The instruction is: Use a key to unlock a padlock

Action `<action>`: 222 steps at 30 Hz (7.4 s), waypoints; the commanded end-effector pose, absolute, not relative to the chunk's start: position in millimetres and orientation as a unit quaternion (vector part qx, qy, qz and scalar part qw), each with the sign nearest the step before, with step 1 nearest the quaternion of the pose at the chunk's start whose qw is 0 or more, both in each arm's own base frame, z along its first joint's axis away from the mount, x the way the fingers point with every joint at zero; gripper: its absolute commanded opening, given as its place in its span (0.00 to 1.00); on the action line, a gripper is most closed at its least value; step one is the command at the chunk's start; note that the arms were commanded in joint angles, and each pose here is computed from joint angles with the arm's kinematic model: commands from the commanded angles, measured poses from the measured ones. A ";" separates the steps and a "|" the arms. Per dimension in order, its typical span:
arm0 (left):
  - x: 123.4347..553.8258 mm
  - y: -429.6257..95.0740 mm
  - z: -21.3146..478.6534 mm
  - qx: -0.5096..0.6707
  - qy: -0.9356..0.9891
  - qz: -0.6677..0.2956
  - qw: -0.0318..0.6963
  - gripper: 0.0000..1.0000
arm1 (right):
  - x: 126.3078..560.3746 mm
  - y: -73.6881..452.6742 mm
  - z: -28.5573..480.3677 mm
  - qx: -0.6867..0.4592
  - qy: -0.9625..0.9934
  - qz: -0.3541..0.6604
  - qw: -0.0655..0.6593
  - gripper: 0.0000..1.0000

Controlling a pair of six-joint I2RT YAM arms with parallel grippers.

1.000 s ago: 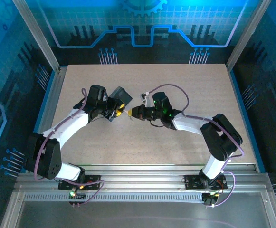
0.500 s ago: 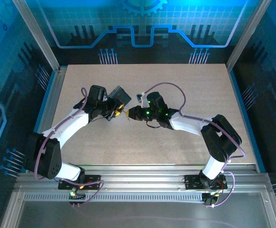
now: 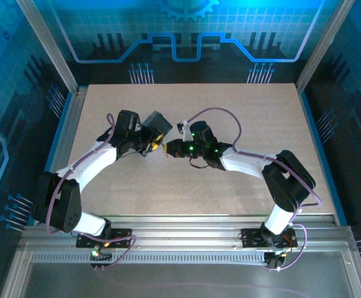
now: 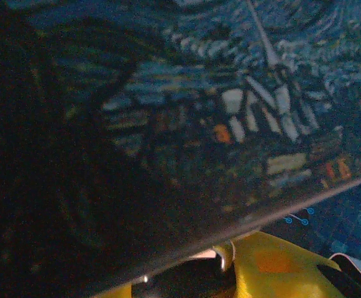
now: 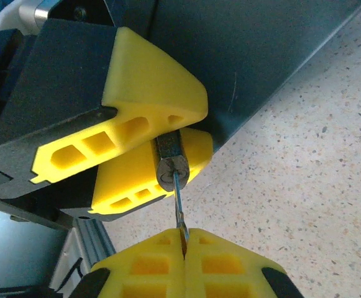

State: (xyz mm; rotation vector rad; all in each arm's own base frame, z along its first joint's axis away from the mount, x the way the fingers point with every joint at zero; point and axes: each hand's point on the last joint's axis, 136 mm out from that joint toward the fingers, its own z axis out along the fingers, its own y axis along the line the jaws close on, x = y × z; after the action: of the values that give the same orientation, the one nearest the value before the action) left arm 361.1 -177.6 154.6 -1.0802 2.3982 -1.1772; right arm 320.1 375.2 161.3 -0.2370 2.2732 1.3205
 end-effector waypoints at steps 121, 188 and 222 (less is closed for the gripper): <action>328.0 -212.5 174.6 -0.310 0.842 -0.437 0.059 0.00 | 295.7 324.7 199.9 -0.235 0.803 0.447 0.316 0.00; 333.4 -160.7 176.2 -0.442 0.784 -0.425 0.103 0.00 | 302.6 392.9 169.6 -0.196 0.782 0.546 0.225 0.19; 331.7 -149.4 173.7 -0.447 0.795 -0.394 0.111 0.00 | 273.4 391.7 155.3 -0.175 0.780 0.578 0.167 0.00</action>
State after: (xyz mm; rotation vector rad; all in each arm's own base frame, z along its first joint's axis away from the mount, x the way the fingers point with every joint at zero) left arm 321.4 -148.0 145.1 -1.4096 2.3878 -1.0999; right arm 290.4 386.9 147.6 -0.4495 2.2395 1.5848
